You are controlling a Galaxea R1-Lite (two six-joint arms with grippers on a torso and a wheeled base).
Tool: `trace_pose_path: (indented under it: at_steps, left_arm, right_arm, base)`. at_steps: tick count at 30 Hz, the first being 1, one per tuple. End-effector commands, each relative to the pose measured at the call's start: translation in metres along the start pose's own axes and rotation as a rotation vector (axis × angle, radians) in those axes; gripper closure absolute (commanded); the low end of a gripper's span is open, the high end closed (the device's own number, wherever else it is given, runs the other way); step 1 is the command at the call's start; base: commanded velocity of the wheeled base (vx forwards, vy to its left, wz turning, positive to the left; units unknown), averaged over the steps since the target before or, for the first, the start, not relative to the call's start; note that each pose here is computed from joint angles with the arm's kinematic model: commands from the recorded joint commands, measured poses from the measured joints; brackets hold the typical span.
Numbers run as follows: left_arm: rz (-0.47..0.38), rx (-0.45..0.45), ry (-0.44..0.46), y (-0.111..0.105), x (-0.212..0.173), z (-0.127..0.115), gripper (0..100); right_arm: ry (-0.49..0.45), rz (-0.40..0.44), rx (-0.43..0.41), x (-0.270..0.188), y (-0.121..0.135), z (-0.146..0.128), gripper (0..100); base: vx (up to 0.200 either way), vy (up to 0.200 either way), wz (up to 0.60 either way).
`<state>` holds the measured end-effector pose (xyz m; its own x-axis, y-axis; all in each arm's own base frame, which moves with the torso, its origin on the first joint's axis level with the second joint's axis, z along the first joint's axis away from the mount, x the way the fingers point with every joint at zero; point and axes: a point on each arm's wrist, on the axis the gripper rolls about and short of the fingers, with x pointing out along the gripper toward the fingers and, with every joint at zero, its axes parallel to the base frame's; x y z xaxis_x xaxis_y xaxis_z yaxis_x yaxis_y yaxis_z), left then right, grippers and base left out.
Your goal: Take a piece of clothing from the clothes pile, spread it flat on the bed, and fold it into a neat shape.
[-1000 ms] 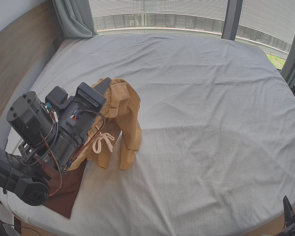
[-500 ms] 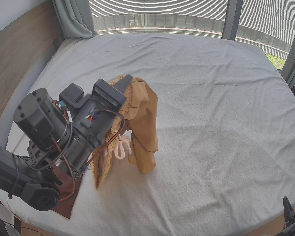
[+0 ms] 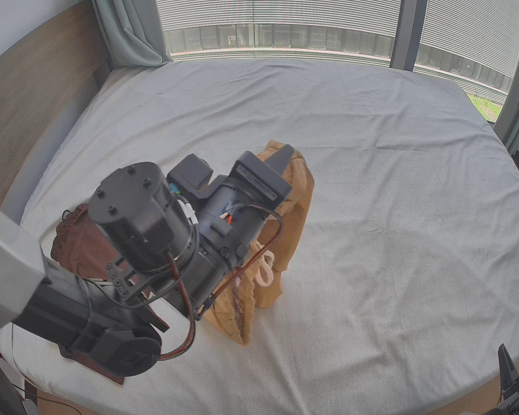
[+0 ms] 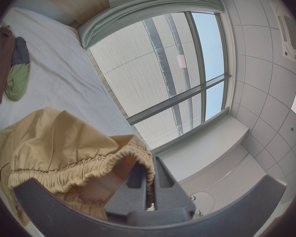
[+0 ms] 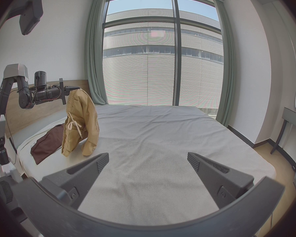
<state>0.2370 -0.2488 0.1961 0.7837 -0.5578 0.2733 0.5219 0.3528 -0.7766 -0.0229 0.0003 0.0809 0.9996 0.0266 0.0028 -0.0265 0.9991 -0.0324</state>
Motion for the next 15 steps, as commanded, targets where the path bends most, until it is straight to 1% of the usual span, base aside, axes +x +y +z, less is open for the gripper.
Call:
trace_pose_path:
  at_steps: [1,2,3,5,6,8,15]
  left_arm:
    - [-0.011,-0.009,0.042,0.003,0.013,-0.025,100]
    - [-0.011,-0.011,0.044,0.003,0.013,-0.026,100]
    - [-0.015,-0.018,0.058,0.003,0.016,-0.033,100]
    - [-0.024,-0.027,0.069,0.002,0.019,-0.039,100]
    - [-0.024,-0.027,0.069,0.002,0.019,-0.039,100]
    - [-0.035,-0.044,0.094,0.002,0.023,-0.049,100]
    - [-0.060,-0.056,0.121,0.001,0.034,-0.069,100]
  right_arm:
    - [0.001,0.001,0.000,0.000,0.000,-0.005,0]
    - [0.001,0.001,0.000,0.000,0.000,-0.005,0]
    - [0.001,0.001,0.000,0.000,0.000,-0.005,0]
    - [0.001,0.001,0.000,0.000,0.000,-0.005,0]
    - [0.001,0.001,0.000,0.000,0.000,-0.005,0]
    - [0.001,0.001,0.000,0.000,0.000,-0.005,0]
    - [0.001,0.001,0.000,0.000,0.000,-0.005,0]
  base:
    - [0.000,0.000,0.00]
    - [0.000,0.000,0.00]
    - [0.000,0.000,0.00]
    - [0.000,0.000,0.00]
    - [0.000,0.000,0.00]
    - [0.000,0.000,0.00]
    - [0.000,0.000,0.00]
